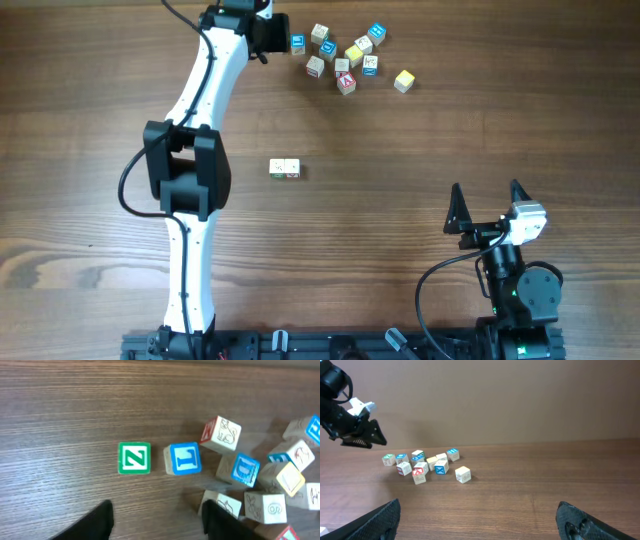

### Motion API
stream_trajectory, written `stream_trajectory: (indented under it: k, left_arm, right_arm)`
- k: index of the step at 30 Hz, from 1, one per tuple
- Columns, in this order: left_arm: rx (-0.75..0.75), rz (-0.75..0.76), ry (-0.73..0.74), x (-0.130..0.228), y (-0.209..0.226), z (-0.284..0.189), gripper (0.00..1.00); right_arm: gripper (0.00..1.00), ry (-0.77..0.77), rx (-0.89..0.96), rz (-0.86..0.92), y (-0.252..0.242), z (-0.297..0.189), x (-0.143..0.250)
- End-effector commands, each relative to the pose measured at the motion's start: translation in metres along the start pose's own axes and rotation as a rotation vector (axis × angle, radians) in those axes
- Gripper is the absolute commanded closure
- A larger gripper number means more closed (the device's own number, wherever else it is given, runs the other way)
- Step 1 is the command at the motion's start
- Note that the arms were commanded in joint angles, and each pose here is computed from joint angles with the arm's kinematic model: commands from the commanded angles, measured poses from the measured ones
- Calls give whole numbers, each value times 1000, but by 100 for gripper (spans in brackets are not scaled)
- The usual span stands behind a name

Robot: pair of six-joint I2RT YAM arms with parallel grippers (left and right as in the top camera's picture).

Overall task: Form a horizontal line
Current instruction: 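Move the left gripper up over the block cluster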

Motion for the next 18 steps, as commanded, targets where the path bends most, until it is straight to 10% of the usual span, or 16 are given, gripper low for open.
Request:
stream_trajectory:
  k: [1, 7, 18]
  left_arm:
    - [35, 148, 31, 9, -14, 7, 33]
    - [87, 291, 97, 24, -29, 7, 3]
    - [81, 287, 119, 29, -26, 11, 0]
  right_arm:
    - [0, -5, -14, -5, 1, 0, -1]
    - [0, -5, -14, -5, 1, 0, -1]
    - [0, -5, -14, -5, 1, 0, -1]
Point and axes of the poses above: each gripper's point midway between its finger pads, its own z axis out along the fingers, its own y axis along the line the jaws close on, x = y × z, the point moved 8 cm from there along -z, back along the fingers, and after that the axes turned 6 degrees about -z, right-handed, at the moved point
